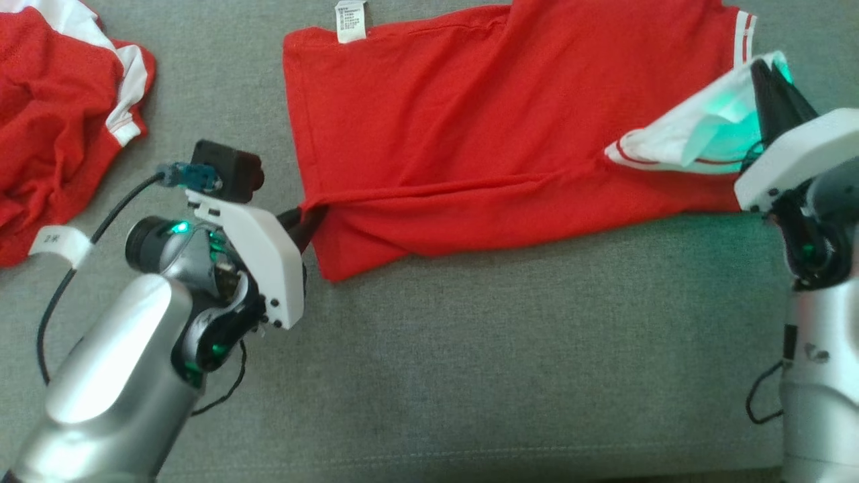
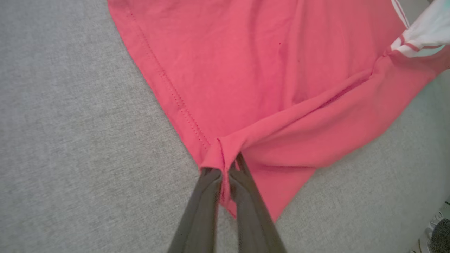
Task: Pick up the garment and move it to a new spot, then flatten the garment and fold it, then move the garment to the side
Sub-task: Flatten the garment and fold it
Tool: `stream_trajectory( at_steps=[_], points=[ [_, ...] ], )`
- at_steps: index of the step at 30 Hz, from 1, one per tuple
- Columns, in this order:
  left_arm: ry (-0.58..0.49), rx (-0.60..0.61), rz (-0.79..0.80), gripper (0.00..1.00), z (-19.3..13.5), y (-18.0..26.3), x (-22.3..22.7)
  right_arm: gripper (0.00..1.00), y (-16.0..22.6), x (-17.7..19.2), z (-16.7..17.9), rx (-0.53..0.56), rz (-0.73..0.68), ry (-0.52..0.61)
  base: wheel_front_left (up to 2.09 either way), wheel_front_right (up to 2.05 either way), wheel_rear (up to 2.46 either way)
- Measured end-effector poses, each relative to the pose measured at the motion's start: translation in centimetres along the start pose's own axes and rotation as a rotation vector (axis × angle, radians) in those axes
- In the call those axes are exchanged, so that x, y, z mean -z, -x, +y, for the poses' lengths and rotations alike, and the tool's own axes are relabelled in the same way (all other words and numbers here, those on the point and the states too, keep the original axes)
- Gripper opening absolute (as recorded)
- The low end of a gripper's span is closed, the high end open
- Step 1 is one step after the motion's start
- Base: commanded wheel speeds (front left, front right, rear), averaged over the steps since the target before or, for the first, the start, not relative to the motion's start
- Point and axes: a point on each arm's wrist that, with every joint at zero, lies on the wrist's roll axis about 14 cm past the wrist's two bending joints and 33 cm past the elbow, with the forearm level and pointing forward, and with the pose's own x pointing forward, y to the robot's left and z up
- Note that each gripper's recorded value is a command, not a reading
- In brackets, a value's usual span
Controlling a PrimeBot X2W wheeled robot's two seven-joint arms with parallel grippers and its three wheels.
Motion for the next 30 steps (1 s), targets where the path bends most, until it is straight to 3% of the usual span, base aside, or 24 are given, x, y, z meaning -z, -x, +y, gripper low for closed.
stream_trajectory(
  at_steps=[1, 5, 9, 14, 17, 30],
  points=[
    [0.005, -0.002, -0.004, 1.0, 0.0, -0.2, 0.0, 1.0, -0.1, -0.2, 0.0, 0.002, -0.015, 0.003, 0.0, 0.0, 0.0],
    [0.008, -0.017, -0.042, 1.0, 0.3, -0.2, -0.4, 1.0, 0.2, -0.5, -0.6, 0.019, -0.054, 0.028, 0.0, 0.0, 0.0],
    [0.081, -0.027, -0.086, 1.0, 0.3, 1.2, 0.3, 1.0, 1.9, -0.6, -2.1, 0.05, -0.063, 0.121, 0.0, 0.0, 0.0],
    [0.167, -0.024, 0.002, 1.0, -0.4, 1.9, 4.7, 1.0, 4.1, 5.5, -5.1, 0.111, 0.142, 0.206, 0.0, 0.0, 0.0],
    [0.185, -0.025, -0.013, 1.0, -0.4, 1.7, 4.4, 1.0, 4.5, 6.3, -6.8, 0.157, 0.184, 0.252, 0.0, 0.0, 0.0],
    [0.224, 0.027, -0.017, 1.0, -1.8, 0.5, 4.2, 1.0, 3.4, 8.8, -7.2, 0.158, 0.31, 0.224, 0.0, 0.0, 0.0]
  ],
)
